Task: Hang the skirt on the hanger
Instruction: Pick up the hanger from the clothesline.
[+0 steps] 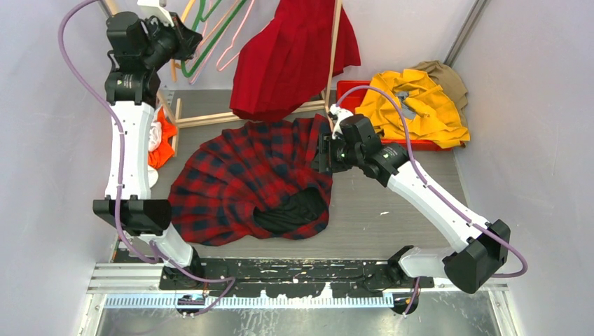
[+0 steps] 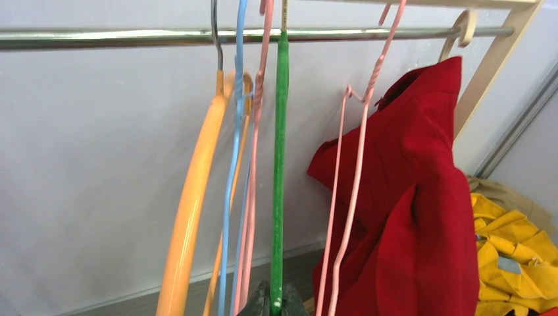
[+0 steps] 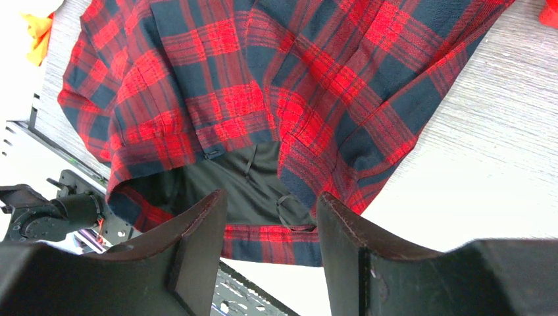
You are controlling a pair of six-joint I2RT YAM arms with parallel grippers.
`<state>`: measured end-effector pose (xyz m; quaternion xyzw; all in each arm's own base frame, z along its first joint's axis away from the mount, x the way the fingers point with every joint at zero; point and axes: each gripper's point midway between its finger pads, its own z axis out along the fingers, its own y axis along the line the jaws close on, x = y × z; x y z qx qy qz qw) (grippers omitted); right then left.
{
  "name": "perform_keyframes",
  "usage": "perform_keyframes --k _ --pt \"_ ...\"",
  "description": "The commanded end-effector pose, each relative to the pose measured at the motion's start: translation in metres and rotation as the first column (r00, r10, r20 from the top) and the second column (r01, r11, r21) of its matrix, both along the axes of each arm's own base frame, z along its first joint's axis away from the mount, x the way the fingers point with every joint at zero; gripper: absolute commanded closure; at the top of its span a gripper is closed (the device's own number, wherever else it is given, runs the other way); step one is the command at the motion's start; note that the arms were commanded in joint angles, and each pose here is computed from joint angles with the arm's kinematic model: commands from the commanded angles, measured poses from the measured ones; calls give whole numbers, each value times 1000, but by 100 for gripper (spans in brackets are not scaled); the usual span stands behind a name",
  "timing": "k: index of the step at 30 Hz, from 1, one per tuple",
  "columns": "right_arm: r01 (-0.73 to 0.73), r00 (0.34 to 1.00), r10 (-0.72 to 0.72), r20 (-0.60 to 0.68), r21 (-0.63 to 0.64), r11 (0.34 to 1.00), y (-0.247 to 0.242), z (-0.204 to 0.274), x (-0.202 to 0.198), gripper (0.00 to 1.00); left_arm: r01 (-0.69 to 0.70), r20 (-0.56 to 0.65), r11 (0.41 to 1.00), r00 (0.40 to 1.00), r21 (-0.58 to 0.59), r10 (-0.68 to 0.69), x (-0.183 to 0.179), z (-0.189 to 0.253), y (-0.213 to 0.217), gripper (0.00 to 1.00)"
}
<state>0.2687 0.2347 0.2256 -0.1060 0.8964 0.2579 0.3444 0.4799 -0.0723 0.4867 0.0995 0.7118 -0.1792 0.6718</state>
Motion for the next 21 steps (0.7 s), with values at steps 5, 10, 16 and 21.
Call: perform_keyframes --k 5,10,16,21 --pt "-5 998 2 65 38 999 4 20 7 42 -16 174 1000 985 1 15 -41 68 3 97" --pt "-3 998 0 70 39 999 3 21 7 42 -94 44 995 995 20 93 -60 46 16 97" --pt "-5 997 2 76 43 999 3 24 7 42 -124 -74 992 990 -13 122 -90 8 19 99" --pt "-7 996 3 84 43 999 1 26 4 42 -138 -120 989 984 -51 131 -135 -8 19 99"
